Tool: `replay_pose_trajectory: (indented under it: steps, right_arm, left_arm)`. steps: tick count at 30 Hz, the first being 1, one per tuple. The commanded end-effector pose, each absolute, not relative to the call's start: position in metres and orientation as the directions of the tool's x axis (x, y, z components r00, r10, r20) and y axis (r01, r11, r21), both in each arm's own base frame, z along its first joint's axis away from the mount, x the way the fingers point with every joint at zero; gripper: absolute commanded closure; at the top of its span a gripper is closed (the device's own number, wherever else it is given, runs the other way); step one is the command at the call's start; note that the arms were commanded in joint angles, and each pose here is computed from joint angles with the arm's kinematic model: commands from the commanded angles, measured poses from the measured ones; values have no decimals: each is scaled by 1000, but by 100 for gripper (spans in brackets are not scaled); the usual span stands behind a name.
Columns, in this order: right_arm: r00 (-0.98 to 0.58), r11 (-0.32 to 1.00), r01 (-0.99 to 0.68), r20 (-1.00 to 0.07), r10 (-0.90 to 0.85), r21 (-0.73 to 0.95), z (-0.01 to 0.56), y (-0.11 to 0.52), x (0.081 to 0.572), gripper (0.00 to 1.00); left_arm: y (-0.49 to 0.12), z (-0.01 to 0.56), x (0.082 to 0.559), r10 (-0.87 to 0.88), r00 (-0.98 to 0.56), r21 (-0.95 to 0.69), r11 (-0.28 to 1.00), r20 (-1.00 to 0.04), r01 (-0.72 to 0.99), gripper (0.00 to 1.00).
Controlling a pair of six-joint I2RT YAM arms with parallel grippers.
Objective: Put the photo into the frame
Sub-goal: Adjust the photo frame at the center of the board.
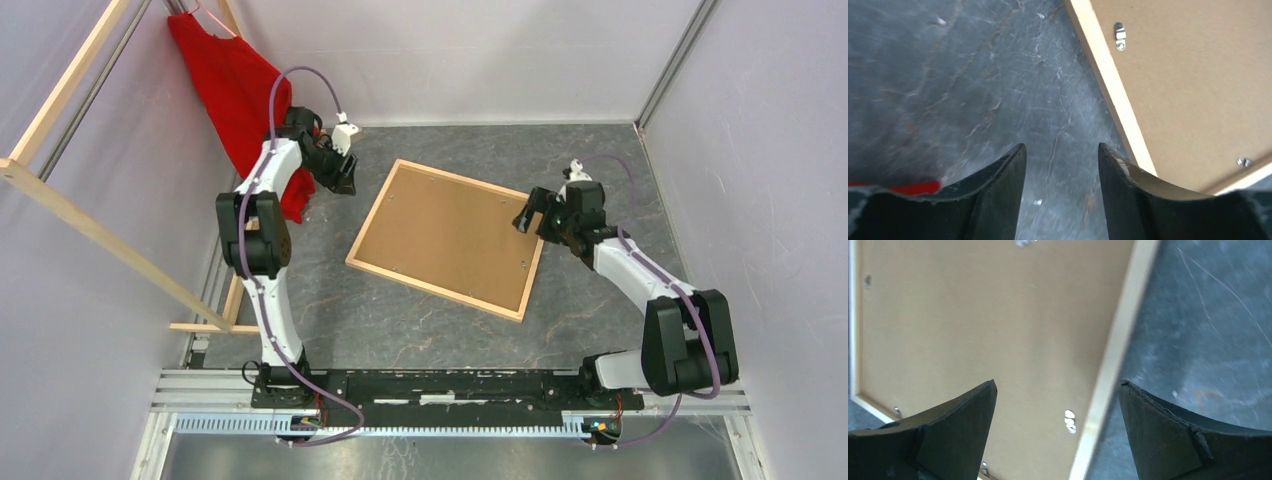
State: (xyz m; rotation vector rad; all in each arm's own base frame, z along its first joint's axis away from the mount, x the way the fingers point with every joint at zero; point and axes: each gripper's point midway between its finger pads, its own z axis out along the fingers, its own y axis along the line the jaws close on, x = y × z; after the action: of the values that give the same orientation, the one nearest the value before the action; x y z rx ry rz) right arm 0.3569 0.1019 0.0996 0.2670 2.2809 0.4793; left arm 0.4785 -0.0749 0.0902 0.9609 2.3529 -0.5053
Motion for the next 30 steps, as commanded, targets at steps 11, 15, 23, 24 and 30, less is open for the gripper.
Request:
replay_pose_trajectory:
  steps: [11,15,23,24,30]
  right_arm:
    - [-696,851,68,-586,415,521,65,86,348,2]
    - [-697,839,62,-579,424,541,66,88,364,2]
    - [-721,857,79,-564,403,510,59,82,368,2]
    - [-727,862,93,-558,401,498,55,79,366,2]
    - [-664,901,201,-623,414,384,72,42,366,2]
  left_arm:
    - [-121,22,420,476,-719,-410,601,-506,686,62]
    - [-134,16,388,550,-685,-403,555,-478,728,64]
    - [-167,9,302,721,-552,-397,402,-419,825,63]
    - [-169,7,293,729,-546,-407,389,-412,826,63]
    - [-157,16,274,758,-520,-403,365,-394,839,59]
